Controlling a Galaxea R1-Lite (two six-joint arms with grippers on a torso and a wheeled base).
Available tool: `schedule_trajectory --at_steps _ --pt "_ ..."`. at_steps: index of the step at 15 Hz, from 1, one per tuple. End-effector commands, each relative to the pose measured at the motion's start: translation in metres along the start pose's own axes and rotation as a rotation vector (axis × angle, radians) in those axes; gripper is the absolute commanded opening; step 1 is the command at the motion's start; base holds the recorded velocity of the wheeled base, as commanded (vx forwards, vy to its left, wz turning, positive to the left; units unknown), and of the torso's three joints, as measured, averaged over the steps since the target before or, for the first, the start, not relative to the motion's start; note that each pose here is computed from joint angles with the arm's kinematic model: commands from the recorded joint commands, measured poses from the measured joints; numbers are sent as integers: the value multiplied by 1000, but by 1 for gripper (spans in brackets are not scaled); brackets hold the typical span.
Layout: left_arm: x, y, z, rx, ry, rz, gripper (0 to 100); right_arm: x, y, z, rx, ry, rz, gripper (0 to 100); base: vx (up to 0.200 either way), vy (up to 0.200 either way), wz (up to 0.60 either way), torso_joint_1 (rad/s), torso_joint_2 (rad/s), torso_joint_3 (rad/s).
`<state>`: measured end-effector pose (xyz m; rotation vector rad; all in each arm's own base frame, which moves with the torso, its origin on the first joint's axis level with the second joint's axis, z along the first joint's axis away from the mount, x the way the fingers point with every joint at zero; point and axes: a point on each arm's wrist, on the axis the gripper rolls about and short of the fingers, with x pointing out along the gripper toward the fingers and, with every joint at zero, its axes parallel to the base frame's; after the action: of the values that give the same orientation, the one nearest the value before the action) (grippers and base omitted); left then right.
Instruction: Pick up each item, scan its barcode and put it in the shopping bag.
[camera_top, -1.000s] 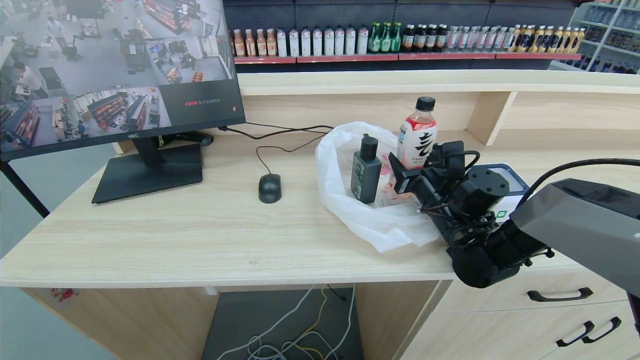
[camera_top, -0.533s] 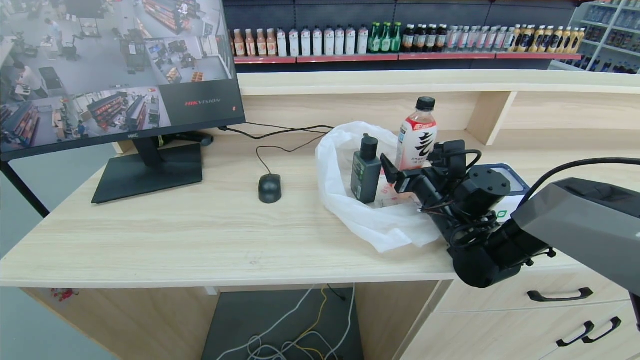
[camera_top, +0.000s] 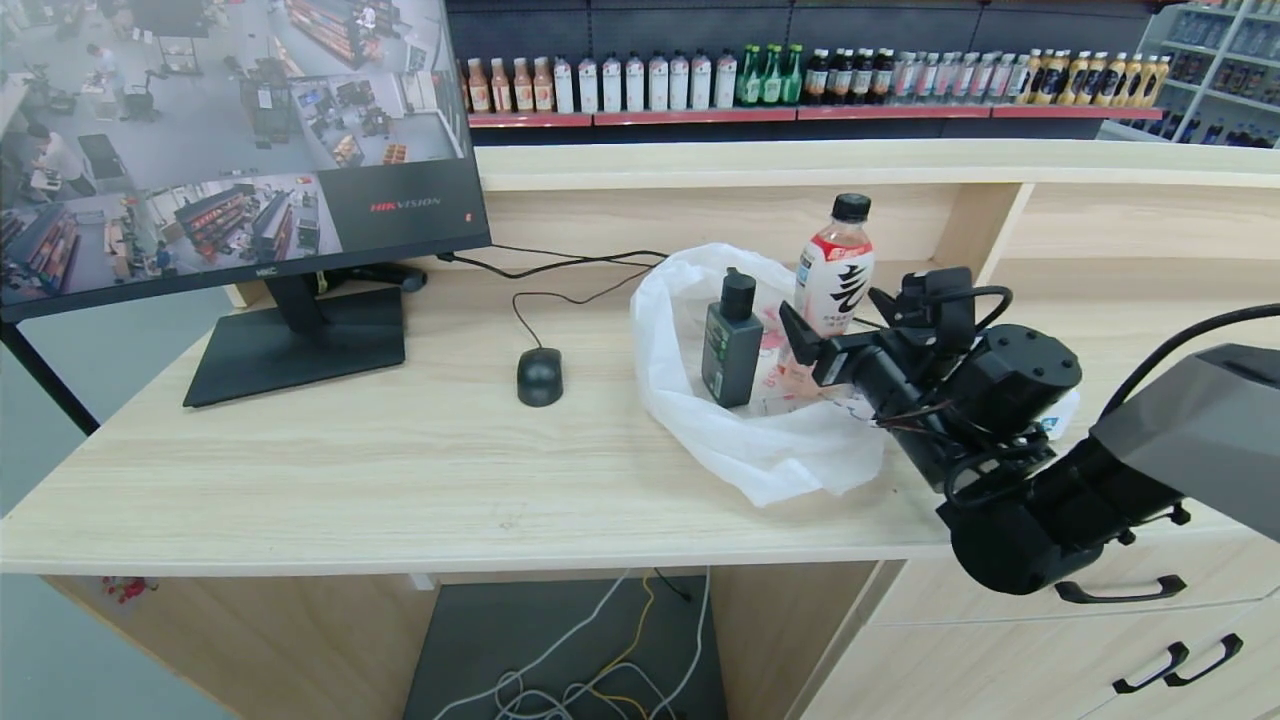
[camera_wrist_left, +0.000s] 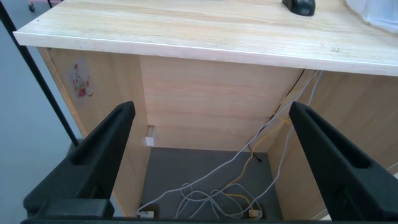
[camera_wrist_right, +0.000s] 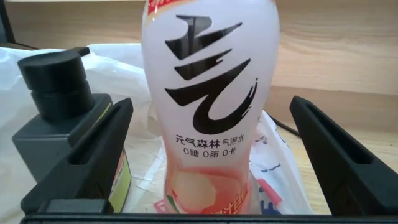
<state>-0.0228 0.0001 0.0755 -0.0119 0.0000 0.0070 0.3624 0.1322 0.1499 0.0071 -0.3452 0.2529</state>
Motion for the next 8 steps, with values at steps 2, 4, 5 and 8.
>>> schedule_trajectory --at_steps 2,4,5,8 --pt "0 0 0 0 0 1 100 -26 -5 42 3 -40 -2 100 0 0 0 0 0 0" --pt "0 0 0 0 0 1 100 -44 -7 66 6 -67 -1 100 0 0 0 0 0 0" --pt "0 0 0 0 0 1 100 -56 -10 82 8 -92 -4 100 0 0 0 0 0 0" --pt "0 0 0 0 0 1 100 -105 -11 111 18 -106 16 100 0 0 0 0 0 0"
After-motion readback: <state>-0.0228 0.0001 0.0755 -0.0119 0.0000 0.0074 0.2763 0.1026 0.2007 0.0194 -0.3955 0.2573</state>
